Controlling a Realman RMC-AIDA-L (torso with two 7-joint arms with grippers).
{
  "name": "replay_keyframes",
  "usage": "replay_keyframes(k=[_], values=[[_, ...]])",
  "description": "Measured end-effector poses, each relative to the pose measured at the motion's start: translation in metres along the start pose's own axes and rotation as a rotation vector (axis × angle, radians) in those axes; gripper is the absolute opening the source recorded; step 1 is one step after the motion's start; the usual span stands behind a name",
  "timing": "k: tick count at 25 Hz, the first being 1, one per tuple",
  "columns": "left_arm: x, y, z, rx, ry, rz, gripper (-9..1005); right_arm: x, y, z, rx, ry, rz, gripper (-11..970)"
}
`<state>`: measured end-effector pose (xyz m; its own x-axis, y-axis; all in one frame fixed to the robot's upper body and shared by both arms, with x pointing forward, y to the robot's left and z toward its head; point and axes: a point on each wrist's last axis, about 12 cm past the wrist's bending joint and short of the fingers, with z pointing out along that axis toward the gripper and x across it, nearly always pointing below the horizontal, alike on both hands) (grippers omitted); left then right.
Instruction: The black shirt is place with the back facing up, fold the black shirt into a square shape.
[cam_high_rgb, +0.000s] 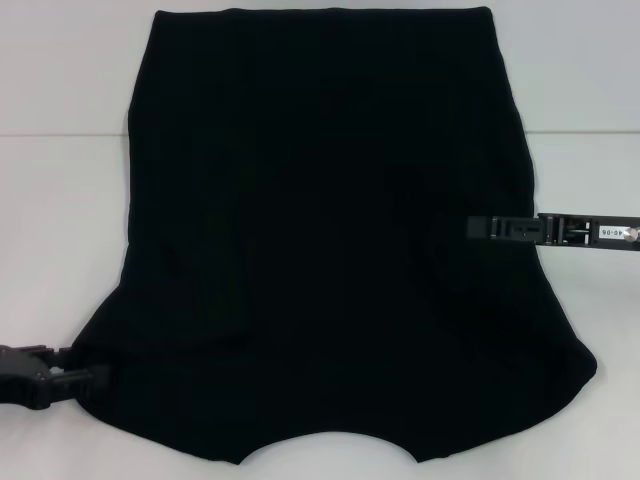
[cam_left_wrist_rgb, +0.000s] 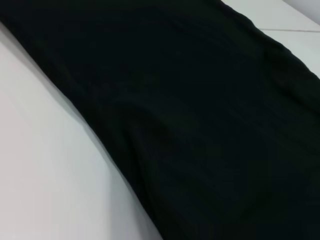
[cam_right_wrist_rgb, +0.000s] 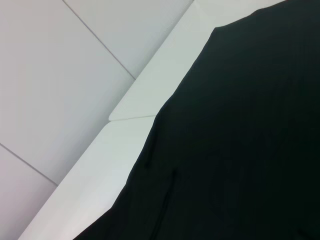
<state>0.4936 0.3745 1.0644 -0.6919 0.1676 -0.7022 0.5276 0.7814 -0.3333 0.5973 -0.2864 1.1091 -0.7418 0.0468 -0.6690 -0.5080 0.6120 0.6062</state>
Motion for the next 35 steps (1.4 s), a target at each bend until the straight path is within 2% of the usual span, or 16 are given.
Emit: replay_keyframes(k=[12, 16, 23, 30, 35], values=[[-0.001, 0.003, 0.002, -0.023, 0.019, -0.012, 397, -0.004, -0.001, -0.003, 0.007, -0.004, -0.008, 690], [-0.001, 0.003, 0.003, -0.020, 0.021, -0.011, 231, -0.003, -0.003, -0.006, 0.013, 0.007, -0.005, 685], [-0.001, 0.001, 0.003, -0.011, 0.020, -0.015, 36, 0.010, -0.019, -0.029, 0.095, 0.085, 0.062, 677], [-0.004, -0.001, 0.001, 0.021, 0.014, -0.022, 37, 0.031, -0.035, -0.062, 0.158, 0.112, 0.147, 668], [-0.009, -0.002, 0.002, 0.030, 0.013, -0.012, 37, 0.044, -0.038, -0.071, 0.168, 0.150, 0.167, 662]])
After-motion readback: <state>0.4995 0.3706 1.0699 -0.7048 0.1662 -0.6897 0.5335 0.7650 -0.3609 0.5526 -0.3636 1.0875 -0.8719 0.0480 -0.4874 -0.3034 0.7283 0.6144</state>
